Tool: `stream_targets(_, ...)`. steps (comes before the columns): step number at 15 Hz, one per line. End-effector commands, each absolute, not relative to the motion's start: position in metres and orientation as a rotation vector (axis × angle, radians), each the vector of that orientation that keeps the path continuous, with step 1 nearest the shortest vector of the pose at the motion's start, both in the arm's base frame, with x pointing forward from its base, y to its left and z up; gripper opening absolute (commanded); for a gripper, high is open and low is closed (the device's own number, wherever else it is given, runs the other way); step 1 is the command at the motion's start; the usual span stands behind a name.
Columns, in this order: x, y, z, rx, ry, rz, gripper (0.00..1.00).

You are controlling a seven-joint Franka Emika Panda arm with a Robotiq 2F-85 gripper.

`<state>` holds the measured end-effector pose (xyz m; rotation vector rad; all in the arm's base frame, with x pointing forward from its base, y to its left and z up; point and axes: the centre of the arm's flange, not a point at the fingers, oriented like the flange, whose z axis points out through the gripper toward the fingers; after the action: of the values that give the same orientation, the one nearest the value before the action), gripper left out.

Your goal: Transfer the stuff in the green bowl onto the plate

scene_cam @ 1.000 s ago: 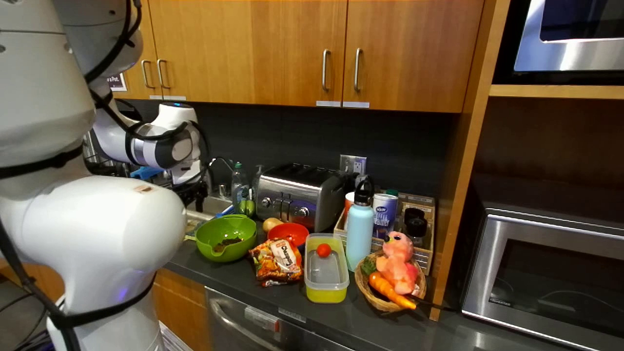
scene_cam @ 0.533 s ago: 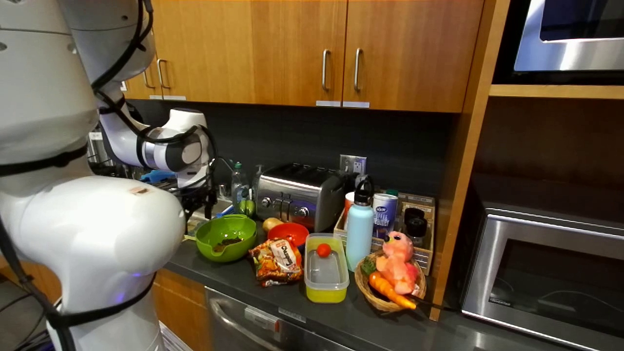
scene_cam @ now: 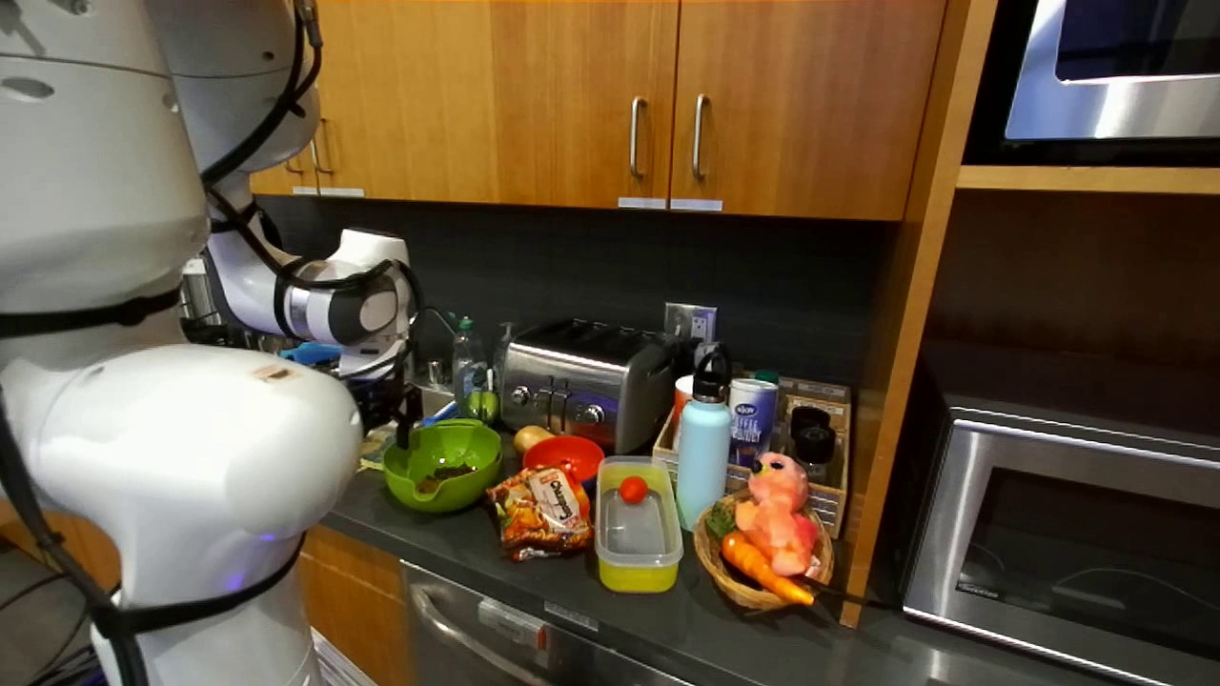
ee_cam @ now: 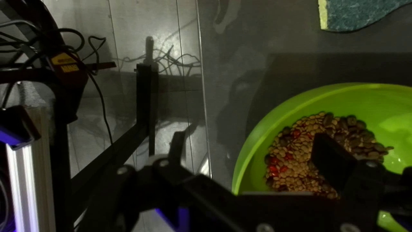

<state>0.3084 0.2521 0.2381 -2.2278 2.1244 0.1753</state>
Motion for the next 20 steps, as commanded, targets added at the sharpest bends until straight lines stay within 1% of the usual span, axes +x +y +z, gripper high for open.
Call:
stream_targets(1, 0.326, 0.258, 0.225, -2.209, 2.200, 0.225, 1.00)
stream_targets(6, 0.340, 0.253, 0.212, -2.186, 2.249, 0.240, 1.00)
stream_targets(7, 0.343, 0.250, 0.210, -2.177, 2.262, 0.241, 0.91)
stream_targets(8, 0.345, 0.248, 0.208, -2.170, 2.272, 0.241, 0.74)
stream_targets(11, 0.350, 0.244, 0.204, -2.154, 2.289, 0.245, 0.53)
stream_targets(14, 0.352, 0.242, 0.203, -2.140, 2.298, 0.251, 0.28)
stream_targets(16, 0.353, 0.241, 0.204, -2.133, 2.301, 0.253, 0.14)
stream_targets(17, 0.353, 0.241, 0.203, -2.130, 2.302, 0.254, 0.06)
stream_targets(18, 0.353, 0.240, 0.204, -2.125, 2.304, 0.253, 0.01)
stream_targets(20, 0.353, 0.239, 0.205, -2.111, 2.307, 0.248, 0.05)
